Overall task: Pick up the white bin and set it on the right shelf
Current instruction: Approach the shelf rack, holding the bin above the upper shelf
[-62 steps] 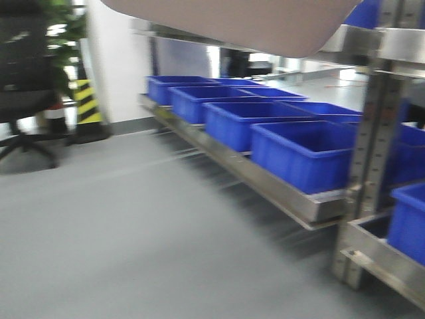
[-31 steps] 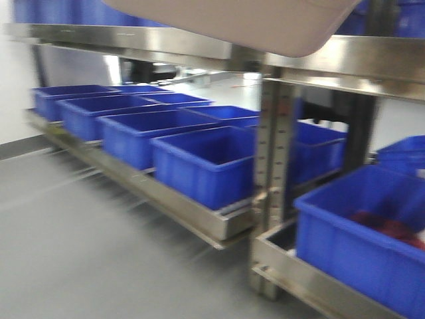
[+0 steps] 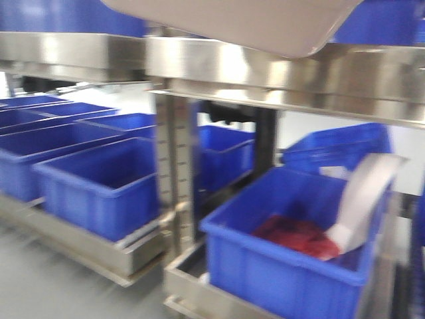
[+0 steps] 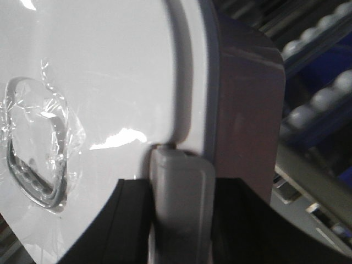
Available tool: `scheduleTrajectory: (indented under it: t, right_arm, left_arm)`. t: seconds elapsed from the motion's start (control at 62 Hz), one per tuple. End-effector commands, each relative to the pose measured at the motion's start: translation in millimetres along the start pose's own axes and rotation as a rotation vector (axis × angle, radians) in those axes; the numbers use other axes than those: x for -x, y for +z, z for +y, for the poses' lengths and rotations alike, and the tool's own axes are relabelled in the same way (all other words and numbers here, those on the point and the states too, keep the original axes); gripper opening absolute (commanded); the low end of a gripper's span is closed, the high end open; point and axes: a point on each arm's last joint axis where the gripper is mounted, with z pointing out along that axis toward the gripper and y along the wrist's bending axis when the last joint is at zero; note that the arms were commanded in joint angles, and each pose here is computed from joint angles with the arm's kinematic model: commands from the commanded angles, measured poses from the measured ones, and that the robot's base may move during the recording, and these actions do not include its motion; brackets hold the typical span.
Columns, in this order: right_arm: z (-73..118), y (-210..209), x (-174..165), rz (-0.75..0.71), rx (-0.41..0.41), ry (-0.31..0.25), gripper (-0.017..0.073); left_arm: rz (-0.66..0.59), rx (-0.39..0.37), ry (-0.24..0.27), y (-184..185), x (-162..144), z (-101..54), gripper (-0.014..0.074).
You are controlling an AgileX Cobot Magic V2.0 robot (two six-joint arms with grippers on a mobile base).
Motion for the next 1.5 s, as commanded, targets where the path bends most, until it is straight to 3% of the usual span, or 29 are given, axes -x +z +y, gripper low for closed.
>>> scheduleTrajectory:
  t: [0.0,1.484]
  right_arm:
    - [47.2,-7.4,7.1,-0.023,0.254,-0.046,0.0055]
    - [47.2,-7.4,7.2,-0.023,0.253,-0.046,0.0055]
  left_arm:
    - [0.002,-0.19,0.031,-4.4,5.9,-41.7,-0.0117]
    - [0.003,-0.19,0.029,-4.0,5.8,-41.0,-0.0118]
